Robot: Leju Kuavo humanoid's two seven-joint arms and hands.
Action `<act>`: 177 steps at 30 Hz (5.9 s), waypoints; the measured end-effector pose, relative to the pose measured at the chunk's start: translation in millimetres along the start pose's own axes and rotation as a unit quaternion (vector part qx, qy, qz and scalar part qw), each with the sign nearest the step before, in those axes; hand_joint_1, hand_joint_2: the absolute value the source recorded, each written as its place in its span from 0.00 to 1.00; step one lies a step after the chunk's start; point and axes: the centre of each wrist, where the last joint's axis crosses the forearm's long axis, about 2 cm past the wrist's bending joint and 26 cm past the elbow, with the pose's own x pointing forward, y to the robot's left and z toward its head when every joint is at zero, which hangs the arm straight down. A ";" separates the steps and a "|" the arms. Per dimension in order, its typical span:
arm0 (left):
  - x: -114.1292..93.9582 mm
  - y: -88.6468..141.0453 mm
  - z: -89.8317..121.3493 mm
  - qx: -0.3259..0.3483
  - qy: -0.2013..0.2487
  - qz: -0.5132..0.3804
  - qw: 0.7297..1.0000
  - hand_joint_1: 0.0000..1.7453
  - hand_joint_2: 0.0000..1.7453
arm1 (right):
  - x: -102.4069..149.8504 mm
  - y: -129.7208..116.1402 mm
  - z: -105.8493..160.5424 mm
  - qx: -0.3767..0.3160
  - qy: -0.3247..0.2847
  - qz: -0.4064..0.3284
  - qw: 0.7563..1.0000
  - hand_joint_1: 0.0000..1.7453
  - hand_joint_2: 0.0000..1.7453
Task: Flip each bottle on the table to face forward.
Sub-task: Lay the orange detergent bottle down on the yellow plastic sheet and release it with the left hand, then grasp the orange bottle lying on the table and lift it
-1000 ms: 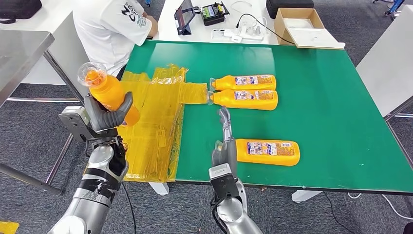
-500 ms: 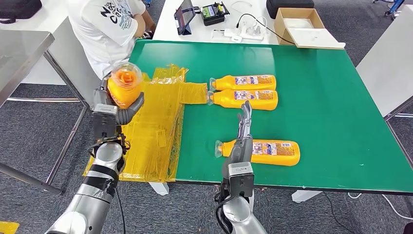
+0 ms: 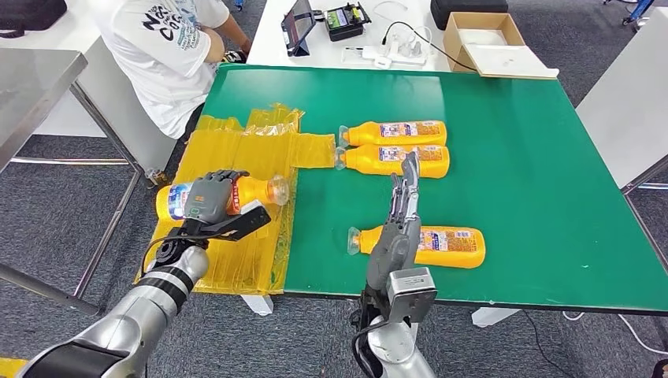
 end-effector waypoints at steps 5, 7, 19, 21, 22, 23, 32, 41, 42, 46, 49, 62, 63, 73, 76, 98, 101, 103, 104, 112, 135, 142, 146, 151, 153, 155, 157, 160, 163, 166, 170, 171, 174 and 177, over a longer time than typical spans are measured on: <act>-11.9 2.7 -1.1 -0.034 0.011 -0.060 0.998 1.00 1.00 | 4.2 -2.5 0.0 -0.012 0.000 -0.012 1.000 0.00 0.00; -15.9 3.6 -1.0 -0.039 0.015 -0.071 0.997 1.00 1.00 | 5.2 -3.3 0.3 -0.015 0.001 -0.013 1.000 0.00 0.00; -27.7 2.8 -1.4 -0.158 -0.008 -0.040 0.987 1.00 1.00 | 1.8 -4.1 4.2 0.002 0.015 -0.038 0.999 0.00 0.00; -29.3 2.5 -1.0 -0.175 -0.012 -0.011 0.984 1.00 1.00 | 0.2 -4.1 5.2 0.005 0.018 -0.038 0.999 0.00 0.00; -30.3 3.0 -1.3 -0.180 -0.014 0.001 0.984 1.00 1.00 | -0.5 -4.3 5.8 0.007 0.020 -0.039 0.999 0.00 0.00; -31.4 3.7 -1.6 -0.186 -0.015 0.014 0.982 1.00 1.00 | -1.4 -4.4 6.3 0.008 0.022 -0.040 0.999 0.00 0.00; -39.6 6.0 -0.2 -0.202 -0.016 0.098 0.974 0.00 1.00 | -8.6 -1.7 11.9 0.016 0.044 -0.052 0.998 0.00 0.00; -39.8 0.4 4.7 -0.209 -0.013 0.103 0.972 0.00 1.00 | -11.3 -1.6 14.5 0.018 0.052 -0.051 0.997 0.00 0.00; -39.8 0.4 4.7 -0.209 -0.013 0.103 0.972 0.00 1.00 | -11.3 -1.6 14.5 0.018 0.052 -0.051 0.997 0.00 0.00; -39.8 0.3 4.8 -0.209 -0.013 0.103 0.972 0.00 0.75 | -11.6 -1.3 14.8 0.018 0.053 -0.051 0.997 0.00 0.00; -39.9 -0.1 5.2 -0.209 -0.012 0.103 0.972 0.00 0.00 | -13.1 -1.4 16.2 0.019 0.057 -0.050 0.997 0.00 0.00; -43.2 -4.8 10.6 -0.232 -0.042 0.295 0.926 0.00 0.00 | -21.8 1.0 13.7 0.029 0.077 -0.077 0.994 0.00 0.00; -43.9 -5.6 11.9 -0.227 -0.047 0.324 0.917 0.00 0.00 | -22.5 1.0 13.9 0.029 0.078 -0.078 0.994 0.00 0.00; -12.8 -5.4 12.1 0.064 -0.027 0.488 0.870 0.00 1.00 | -30.1 -7.7 20.8 0.060 0.095 -0.021 0.993 0.00 1.00; -7.9 -2.8 11.8 0.089 -0.029 0.494 0.865 0.00 1.00 | -31.3 -9.6 21.9 0.063 0.097 -0.016 0.993 0.00 1.00; 58.6 -5.1 78.4 0.314 -0.019 0.481 0.819 0.00 1.00 | -76.7 -159.8 40.7 0.332 0.272 0.315 0.847 0.00 1.00; 61.4 -8.1 80.8 0.303 -0.024 0.484 0.820 0.00 1.00 | -80.6 -176.6 41.0 0.351 0.290 0.333 0.826 0.00 1.00; 62.7 -9.5 81.9 0.298 -0.026 0.486 0.821 0.00 1.00 | -82.2 -186.0 41.4 0.361 0.301 0.342 0.814 0.00 1.00; 63.1 -9.9 82.2 0.297 -0.026 0.487 0.821 0.00 1.00 | -82.8 -189.8 41.4 0.363 0.305 0.345 0.810 0.00 1.00; 63.8 -10.9 82.4 0.290 -0.030 0.490 0.821 0.00 1.00 | -85.8 -207.4 42.2 0.382 0.332 0.357 0.785 0.00 1.00; 66.2 -26.3 85.6 0.258 -0.019 0.499 0.827 0.00 1.00 | -88.2 -239.4 34.4 0.400 0.356 0.396 0.746 0.00 1.00; 66.5 -27.2 85.7 0.257 -0.017 0.500 0.827 0.00 1.00 | -88.3 -240.0 34.6 0.401 0.356 0.397 0.745 0.00 1.00; 66.6 -27.6 85.8 0.255 -0.018 0.501 0.827 0.00 1.00 | -88.2 -240.6 34.6 0.400 0.358 0.399 0.743 0.00 1.00; 66.5 -30.3 86.5 0.245 -0.019 0.506 0.827 0.00 1.00 | -87.7 -246.7 31.1 0.400 0.367 0.411 0.732 0.00 1.00; 66.0 -31.5 87.0 0.242 -0.018 0.509 0.826 0.00 1.00 | -87.3 -251.9 27.9 0.402 0.373 0.414 0.727 0.00 1.00; 65.1 -32.3 87.4 0.241 -0.015 0.513 0.824 0.00 1.00 | -86.8 -257.5 25.0 0.406 0.381 0.412 0.722 0.00 1.00; 63.7 -33.1 87.5 0.241 -0.013 0.516 0.822 0.00 1.00 | -86.9 -262.9 22.1 0.415 0.392 0.406 0.714 0.00 1.00; 62.3 -34.1 85.1 0.235 -0.012 0.519 0.821 0.00 1.00 | -91.6 -271.0 12.7 0.445 0.419 0.395 0.686 0.10 1.00; 62.4 -35.4 81.6 0.231 -0.010 0.521 0.822 0.00 1.00 | -99.1 -277.8 4.7 0.465 0.434 0.395 0.663 0.50 1.00; 62.7 -37.3 79.6 0.227 -0.007 0.523 0.821 0.00 1.00 | -104.5 -281.6 -0.2 0.475 0.440 0.399 0.649 0.78 1.00; 63.6 -39.2 77.8 0.223 -0.004 0.527 0.820 0.00 1.00 | -108.5 -283.7 -3.2 0.482 0.446 0.401 0.639 0.84 1.00; 63.6 -39.8 77.8 0.222 -0.003 0.528 0.820 0.00 1.00 | -109.3 -283.7 -3.6 0.484 0.447 0.401 0.636 0.86 1.00; 63.9 -40.9 77.1 0.220 -0.001 0.531 0.819 0.00 1.00 | -111.9 -283.0 -4.7 0.488 0.448 0.404 0.631 0.90 1.00; 64.1 -41.2 76.2 0.219 -0.001 0.531 0.818 0.00 1.00 | -113.7 -282.2 -5.3 0.488 0.447 0.407 0.630 0.92 1.00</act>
